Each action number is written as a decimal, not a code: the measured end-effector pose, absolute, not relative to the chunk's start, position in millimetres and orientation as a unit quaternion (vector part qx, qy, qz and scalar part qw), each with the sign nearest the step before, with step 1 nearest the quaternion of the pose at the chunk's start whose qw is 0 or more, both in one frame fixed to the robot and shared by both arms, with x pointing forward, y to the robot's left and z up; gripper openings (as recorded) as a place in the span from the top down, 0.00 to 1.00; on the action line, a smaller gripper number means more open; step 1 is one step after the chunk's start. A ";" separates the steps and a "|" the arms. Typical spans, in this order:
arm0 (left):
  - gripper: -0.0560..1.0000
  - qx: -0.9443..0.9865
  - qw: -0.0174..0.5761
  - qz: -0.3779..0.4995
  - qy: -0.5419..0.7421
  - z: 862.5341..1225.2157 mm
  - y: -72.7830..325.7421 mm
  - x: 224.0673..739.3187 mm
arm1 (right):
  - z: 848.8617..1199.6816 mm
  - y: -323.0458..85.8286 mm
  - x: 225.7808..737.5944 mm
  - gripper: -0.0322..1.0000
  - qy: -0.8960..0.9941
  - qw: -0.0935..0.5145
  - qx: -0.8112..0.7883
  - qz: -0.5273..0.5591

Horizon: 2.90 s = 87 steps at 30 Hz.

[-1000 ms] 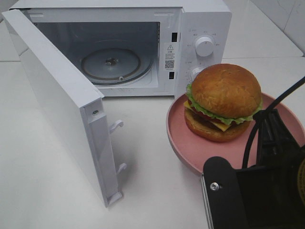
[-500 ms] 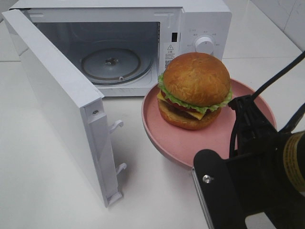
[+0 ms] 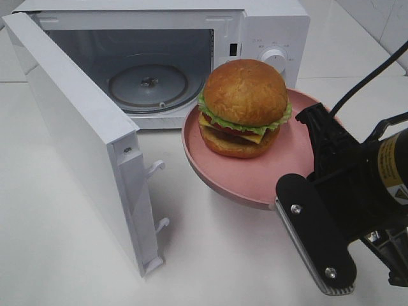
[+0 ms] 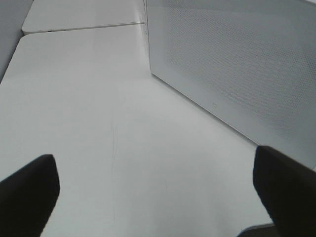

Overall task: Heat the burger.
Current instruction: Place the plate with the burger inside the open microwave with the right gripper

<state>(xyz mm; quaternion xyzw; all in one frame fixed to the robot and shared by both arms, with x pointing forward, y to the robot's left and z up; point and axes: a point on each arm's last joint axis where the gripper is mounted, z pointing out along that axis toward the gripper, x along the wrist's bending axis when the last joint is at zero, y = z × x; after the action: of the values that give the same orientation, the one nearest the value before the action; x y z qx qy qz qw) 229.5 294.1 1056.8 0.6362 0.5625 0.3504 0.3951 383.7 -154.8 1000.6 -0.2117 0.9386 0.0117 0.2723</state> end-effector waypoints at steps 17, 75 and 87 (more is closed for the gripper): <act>0.01 0.636 0.395 0.350 0.563 1056.8 294.1 229.5 | 995.0 -186.8 411.8 0.94 0.932 0.227 -0.283 0.014; 0.01 0.636 0.395 0.350 0.563 1056.8 294.1 229.5 | 978.9 -92.2 516.7 0.94 0.917 0.211 -0.333 0.057; 0.01 0.636 0.395 0.350 0.563 1056.8 294.1 229.5 | 974.9 -71.1 543.7 0.94 0.915 0.211 -0.338 0.058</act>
<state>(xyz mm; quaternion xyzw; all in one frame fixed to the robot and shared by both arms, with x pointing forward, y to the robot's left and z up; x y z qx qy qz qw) 229.5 294.1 1056.8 0.6362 0.5625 0.3504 0.3951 543.7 -71.1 974.9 -0.3381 0.9152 0.0583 0.2114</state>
